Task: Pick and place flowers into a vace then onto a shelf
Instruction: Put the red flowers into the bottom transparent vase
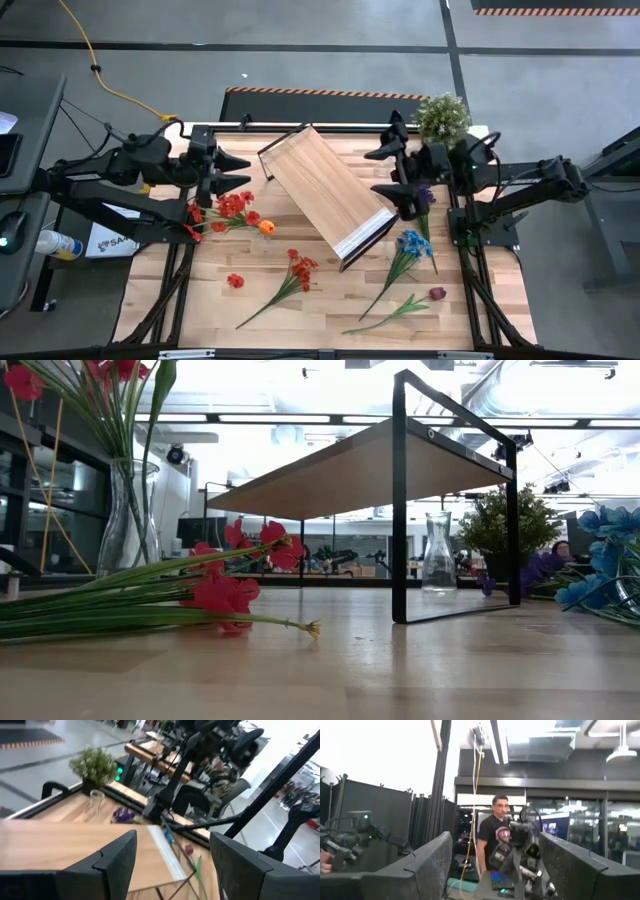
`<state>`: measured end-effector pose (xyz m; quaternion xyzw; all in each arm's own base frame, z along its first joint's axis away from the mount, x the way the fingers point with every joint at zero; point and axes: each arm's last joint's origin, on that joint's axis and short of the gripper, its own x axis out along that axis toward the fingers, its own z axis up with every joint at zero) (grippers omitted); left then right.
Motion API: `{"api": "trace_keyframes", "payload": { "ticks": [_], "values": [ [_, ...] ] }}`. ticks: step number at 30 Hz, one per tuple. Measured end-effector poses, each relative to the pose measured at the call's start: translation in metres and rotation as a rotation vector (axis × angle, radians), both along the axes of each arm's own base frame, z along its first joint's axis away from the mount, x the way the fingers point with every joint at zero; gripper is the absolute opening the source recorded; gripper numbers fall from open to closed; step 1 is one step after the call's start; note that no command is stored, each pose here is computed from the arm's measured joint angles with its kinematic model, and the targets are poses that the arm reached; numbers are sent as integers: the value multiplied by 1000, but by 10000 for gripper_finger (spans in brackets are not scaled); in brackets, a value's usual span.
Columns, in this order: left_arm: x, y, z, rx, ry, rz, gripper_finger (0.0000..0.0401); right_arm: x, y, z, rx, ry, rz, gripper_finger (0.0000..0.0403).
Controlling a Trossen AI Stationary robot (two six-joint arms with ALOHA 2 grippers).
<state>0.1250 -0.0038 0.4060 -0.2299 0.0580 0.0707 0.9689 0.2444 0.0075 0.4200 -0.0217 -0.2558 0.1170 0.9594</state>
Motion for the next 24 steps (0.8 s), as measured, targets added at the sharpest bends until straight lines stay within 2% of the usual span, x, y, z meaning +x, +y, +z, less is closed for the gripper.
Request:
{"api": "trace_keyframes", "payload": {
  "ticks": [9, 24],
  "values": [
    [6, -1, -12, -58, 117, 3, 282, -3, 3, 5, -71, -87, -33, 287],
    [8, 0, -13, -53, 125, 35, 282, -7, 2, 11, -77, -156, -43, 287]
  ]
}}
